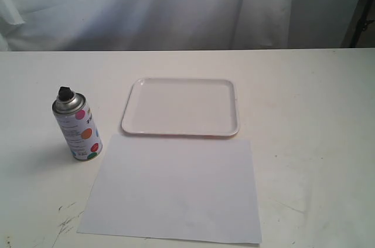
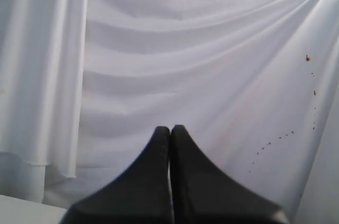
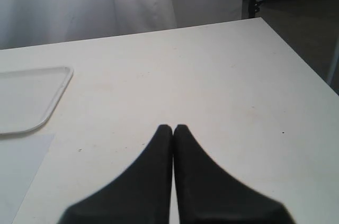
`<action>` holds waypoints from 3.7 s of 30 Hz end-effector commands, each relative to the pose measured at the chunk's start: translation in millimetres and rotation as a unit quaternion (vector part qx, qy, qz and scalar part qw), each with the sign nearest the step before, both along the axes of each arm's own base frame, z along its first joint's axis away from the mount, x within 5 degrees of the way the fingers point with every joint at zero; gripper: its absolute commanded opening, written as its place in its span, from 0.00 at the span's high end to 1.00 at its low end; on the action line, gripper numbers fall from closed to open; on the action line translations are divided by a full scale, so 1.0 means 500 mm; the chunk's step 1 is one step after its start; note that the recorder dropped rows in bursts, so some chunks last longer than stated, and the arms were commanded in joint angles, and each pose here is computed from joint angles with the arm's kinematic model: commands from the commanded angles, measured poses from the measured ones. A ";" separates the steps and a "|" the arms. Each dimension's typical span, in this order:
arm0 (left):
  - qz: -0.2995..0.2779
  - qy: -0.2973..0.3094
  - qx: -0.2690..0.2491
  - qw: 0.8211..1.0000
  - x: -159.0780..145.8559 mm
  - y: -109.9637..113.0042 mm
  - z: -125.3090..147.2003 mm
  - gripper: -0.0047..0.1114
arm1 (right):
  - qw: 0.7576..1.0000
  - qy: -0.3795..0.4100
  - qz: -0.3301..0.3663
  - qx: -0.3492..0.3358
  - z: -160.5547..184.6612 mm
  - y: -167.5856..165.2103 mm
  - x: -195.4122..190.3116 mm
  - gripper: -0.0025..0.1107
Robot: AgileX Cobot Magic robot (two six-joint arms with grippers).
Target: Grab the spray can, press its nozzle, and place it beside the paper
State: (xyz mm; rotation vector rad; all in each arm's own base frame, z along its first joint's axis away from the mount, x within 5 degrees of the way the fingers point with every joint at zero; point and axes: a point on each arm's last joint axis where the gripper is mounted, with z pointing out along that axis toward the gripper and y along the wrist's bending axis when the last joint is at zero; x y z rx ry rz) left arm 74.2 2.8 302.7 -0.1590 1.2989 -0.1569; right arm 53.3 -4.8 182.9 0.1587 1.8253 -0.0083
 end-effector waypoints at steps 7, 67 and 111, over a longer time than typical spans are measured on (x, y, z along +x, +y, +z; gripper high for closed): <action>-0.030 0.166 0.037 0.985 0.207 -0.016 0.148 0.96 | 1.000 -0.001 -0.001 -0.003 -0.002 0.000 0.000 0.98; -0.082 0.341 0.046 0.935 0.251 -0.034 -0.255 0.96 | 1.000 -0.001 -0.001 -0.004 -0.002 0.000 0.000 0.98; -0.221 0.296 0.189 0.910 0.299 -0.081 -0.291 0.18 | 1.000 -0.001 -0.001 0.000 -0.002 0.000 0.000 0.98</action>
